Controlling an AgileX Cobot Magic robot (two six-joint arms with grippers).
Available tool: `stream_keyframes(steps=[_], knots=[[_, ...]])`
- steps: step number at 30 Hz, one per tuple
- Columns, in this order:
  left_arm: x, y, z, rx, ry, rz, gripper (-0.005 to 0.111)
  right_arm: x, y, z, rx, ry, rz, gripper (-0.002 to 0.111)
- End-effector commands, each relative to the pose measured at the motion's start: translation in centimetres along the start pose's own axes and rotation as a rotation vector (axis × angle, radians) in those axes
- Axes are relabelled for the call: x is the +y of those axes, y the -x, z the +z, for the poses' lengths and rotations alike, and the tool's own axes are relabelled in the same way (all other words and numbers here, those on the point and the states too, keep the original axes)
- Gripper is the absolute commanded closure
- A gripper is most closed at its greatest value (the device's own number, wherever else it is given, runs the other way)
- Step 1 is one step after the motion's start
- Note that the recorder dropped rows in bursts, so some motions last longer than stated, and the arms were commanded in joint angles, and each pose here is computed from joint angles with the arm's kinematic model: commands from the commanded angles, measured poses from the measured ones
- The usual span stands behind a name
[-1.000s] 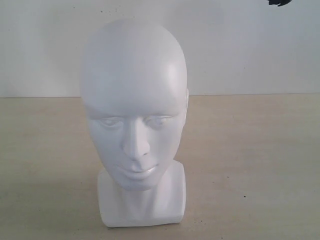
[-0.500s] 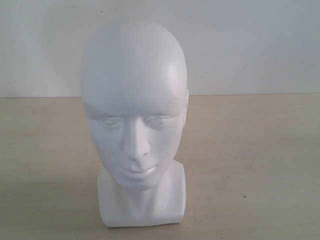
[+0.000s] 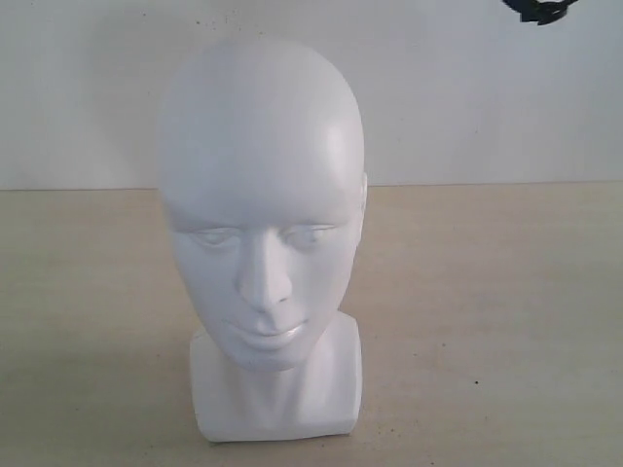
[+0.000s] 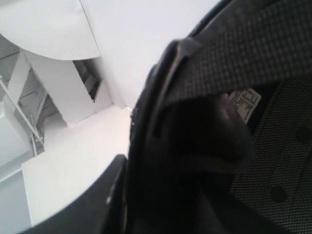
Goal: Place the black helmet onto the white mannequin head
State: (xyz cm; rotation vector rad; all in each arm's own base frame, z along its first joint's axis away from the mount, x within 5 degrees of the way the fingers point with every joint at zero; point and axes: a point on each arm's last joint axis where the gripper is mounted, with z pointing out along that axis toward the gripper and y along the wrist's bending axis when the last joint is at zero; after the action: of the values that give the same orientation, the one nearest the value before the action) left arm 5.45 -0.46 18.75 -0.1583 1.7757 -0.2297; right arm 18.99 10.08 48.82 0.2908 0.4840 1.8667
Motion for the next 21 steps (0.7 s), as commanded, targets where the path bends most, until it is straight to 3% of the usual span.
stream_keyframes(steps=[1, 8, 16, 21], knots=[[0.0, -0.1, 0.0, -0.001, -0.007, -0.005, 0.102, 1.7, -0.9, 0.5, 0.064, 0.129, 0.006, 0.108], [0.0, -0.1, 0.0, -0.001, -0.007, -0.005, 0.102, 2.1, -3.0, 0.3, 0.128, 0.137, 0.130, 0.108], [0.0, -0.1, 0.0, -0.001, -0.007, -0.005, 0.102, 0.9, -7.1, -0.4, 0.206, 0.087, 0.279, 0.108], [0.0, -0.1, 0.0, -0.001, -0.007, -0.005, 0.102, 2.0, -9.9, 0.0, 0.301, 0.133, 0.346, 0.108]])
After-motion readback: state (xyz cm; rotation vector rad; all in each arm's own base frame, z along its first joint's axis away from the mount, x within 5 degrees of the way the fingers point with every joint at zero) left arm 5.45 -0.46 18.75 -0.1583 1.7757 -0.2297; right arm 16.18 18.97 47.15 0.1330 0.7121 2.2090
